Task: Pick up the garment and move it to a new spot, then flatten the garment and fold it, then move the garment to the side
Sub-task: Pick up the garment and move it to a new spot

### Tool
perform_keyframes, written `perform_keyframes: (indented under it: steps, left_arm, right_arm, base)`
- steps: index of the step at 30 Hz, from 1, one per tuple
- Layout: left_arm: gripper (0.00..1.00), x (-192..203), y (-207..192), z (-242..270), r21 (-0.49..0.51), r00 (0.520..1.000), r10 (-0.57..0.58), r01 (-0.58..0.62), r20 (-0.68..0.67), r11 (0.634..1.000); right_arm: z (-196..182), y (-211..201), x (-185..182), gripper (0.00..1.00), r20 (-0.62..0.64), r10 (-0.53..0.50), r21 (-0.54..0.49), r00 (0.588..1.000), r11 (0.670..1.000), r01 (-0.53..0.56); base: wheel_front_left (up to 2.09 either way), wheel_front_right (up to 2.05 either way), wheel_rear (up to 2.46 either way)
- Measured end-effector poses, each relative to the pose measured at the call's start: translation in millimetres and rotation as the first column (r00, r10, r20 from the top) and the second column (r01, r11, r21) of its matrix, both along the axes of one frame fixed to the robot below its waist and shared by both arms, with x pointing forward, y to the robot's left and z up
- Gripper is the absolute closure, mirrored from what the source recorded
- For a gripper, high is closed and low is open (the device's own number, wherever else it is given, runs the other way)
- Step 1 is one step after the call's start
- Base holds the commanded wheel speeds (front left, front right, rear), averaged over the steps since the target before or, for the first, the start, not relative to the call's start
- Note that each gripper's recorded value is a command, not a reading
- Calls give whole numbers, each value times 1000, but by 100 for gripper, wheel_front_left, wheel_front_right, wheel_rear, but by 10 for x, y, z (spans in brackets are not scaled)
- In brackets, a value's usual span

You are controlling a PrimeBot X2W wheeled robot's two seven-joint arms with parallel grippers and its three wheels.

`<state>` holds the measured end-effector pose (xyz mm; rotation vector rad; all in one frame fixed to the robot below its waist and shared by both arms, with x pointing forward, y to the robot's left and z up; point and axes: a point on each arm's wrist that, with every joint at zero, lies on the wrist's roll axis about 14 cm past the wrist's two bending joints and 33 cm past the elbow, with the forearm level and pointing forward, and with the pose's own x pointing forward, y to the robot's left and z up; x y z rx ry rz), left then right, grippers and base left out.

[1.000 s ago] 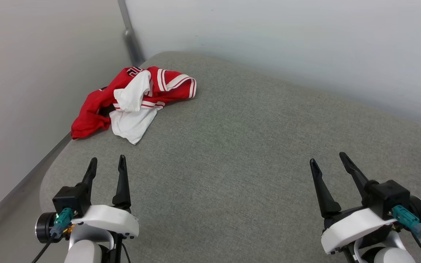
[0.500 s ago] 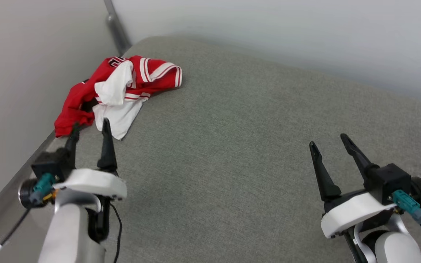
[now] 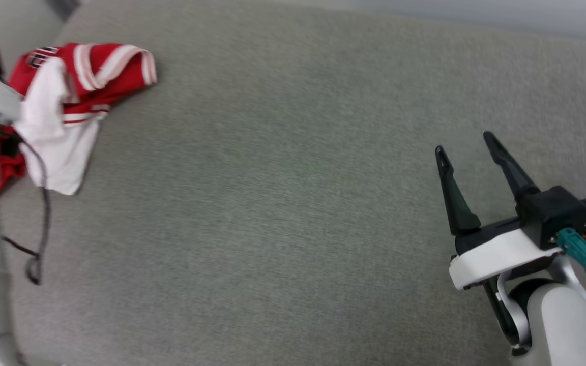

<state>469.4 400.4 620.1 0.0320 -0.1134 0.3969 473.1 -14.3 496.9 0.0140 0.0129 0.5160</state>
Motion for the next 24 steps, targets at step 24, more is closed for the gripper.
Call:
perform_keyframes:
  steps: [24]
  left_arm:
    - [0, 34, 402, -2577, -374, 551, -132, -354, -824, 857]
  right_arm:
    - [-1006, -770, 436, 0, -140, -195, -61, 971, 980, 188]
  base:
    - [0, 0, 0]
